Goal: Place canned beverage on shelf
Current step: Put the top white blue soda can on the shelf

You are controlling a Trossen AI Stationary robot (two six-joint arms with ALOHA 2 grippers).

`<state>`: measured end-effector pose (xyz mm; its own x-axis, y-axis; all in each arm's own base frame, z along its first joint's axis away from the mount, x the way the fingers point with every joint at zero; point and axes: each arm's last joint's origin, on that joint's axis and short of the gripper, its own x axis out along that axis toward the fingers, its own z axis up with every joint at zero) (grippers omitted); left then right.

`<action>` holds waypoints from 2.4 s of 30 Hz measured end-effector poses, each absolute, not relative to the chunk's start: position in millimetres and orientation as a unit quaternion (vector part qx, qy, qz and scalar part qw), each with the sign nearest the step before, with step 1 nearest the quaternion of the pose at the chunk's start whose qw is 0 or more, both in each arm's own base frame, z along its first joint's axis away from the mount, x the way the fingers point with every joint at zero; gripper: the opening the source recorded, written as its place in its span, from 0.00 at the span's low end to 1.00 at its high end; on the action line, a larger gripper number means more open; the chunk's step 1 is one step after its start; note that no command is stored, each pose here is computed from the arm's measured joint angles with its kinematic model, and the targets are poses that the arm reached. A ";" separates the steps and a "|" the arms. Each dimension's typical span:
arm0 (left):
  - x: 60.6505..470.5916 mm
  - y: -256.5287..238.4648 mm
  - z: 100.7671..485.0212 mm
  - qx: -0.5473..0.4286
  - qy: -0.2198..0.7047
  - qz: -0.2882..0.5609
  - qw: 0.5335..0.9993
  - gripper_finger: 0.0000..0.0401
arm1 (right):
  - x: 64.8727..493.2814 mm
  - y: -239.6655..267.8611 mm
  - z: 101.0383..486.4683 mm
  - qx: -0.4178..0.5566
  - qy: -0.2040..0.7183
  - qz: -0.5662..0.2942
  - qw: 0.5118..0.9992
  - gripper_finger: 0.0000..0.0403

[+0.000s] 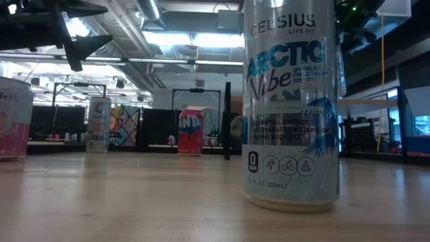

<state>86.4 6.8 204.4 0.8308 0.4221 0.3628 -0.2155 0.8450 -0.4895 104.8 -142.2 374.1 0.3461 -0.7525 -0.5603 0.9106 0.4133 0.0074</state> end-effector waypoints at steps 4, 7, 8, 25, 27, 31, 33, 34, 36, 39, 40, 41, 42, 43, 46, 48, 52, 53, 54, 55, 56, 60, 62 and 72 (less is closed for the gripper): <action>86.4 6.8 204.4 -0.220 -0.235 0.171 0.931 0.73 | 105.4 -143.4 363.8 0.166 0.259 -0.520 0.797 0.58; 86.4 6.8 204.3 -0.219 -0.235 0.171 0.931 0.73 | 105.9 -144.2 361.1 0.166 0.260 -0.521 0.796 0.58; 86.4 6.8 204.3 -0.219 -0.235 0.171 0.931 0.73 | 105.9 -144.2 361.0 0.165 0.260 -0.521 0.796 0.58; 86.4 6.8 204.3 -0.219 -0.234 0.172 0.931 0.73 | 104.6 -142.0 360.4 0.161 0.271 -0.512 0.799 0.59; 86.4 6.8 204.3 -0.219 -0.234 0.172 0.931 0.73 | 104.6 -141.9 359.9 0.159 0.275 -0.511 0.799 0.61; 86.4 6.8 204.3 -0.219 -0.234 0.172 0.931 0.73 | 104.1 -141.2 358.8 0.154 0.287 -0.506 0.799 0.62; 86.4 6.8 204.3 -0.219 -0.234 0.172 0.931 0.73 | 104.1 -141.1 358.7 0.154 0.287 -0.505 0.799 0.62; 86.4 6.8 204.3 -0.219 -0.234 0.172 0.931 0.73 | 104.1 -141.1 358.7 0.154 0.287 -0.505 0.799 0.62; 86.4 6.8 204.3 -0.219 -0.234 0.172 0.931 0.73 | 104.1 -141.1 358.7 0.154 0.287 -0.505 0.799 0.62; 86.4 6.8 204.3 -0.219 -0.234 0.172 0.931 0.73 | 104.0 -141.0 358.6 0.153 0.289 -0.504 0.799 0.62; 86.4 6.8 204.3 -0.219 -0.234 0.172 0.931 0.73 | 104.0 -141.0 358.4 0.151 0.291 -0.504 0.799 0.63; 86.4 6.8 204.3 -0.219 -0.234 0.172 0.931 0.73 | 104.0 -141.0 358.0 0.149 0.295 -0.502 0.799 0.63; 86.4 6.8 204.3 -0.219 -0.234 0.172 0.931 0.73 | 104.1 -141.2 357.4 0.148 0.299 -0.502 0.798 0.63; 86.4 6.8 204.3 -0.219 -0.234 0.172 0.931 0.73 | 104.2 -141.5 357.2 0.146 0.301 -0.503 0.797 0.63; 86.4 6.8 204.3 -0.219 -0.234 0.172 0.931 0.73 | 103.8 -141.4 356.9 0.144 0.305 -0.505 0.795 0.66; 86.4 6.8 204.3 -0.219 -0.234 0.172 0.931 0.73 | 103.7 -141.4 356.8 0.143 0.306 -0.506 0.794 0.70; 86.4 6.8 204.3 -0.219 -0.235 0.171 0.931 0.73 | 103.6 -141.4 357.0 0.142 0.306 -0.507 0.793 0.78; 86.4 6.8 204.3 -0.219 -0.234 0.171 0.931 0.73 | 103.6 -141.4 357.0 0.142 0.306 -0.507 0.793 0.80; 86.4 6.8 204.3 -0.219 -0.234 0.171 0.931 0.73 | 103.6 -141.4 357.0 0.142 0.306 -0.507 0.793 0.82; 86.4 6.8 204.3 -0.219 -0.234 0.171 0.931 0.73 | 103.6 -141.4 357.0 0.143 0.306 -0.507 0.793 0.83; 86.4 6.8 204.3 -0.219 -0.234 0.171 0.931 0.73 | 103.6 -141.3 357.0 0.143 0.306 -0.506 0.794 0.84; 86.4 6.8 204.3 -0.219 -0.234 0.171 0.931 0.73 | 103.6 -141.3 357.0 0.142 0.306 -0.506 0.793 0.86; 86.4 6.8 204.3 -0.219 -0.234 0.172 0.931 0.73 | 103.6 -141.3 356.9 0.142 0.306 -0.506 0.793 0.86; 86.4 6.8 204.3 -0.219 -0.235 0.171 0.931 0.73 | 104.7 -143.2 359.7 0.142 0.286 -0.515 0.795 0.86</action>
<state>86.4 6.8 204.3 0.8311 0.4224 0.3617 -0.2165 0.8449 -0.4892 104.7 -143.2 359.7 0.3049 -0.7386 -0.6012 0.9010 0.4283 -0.0694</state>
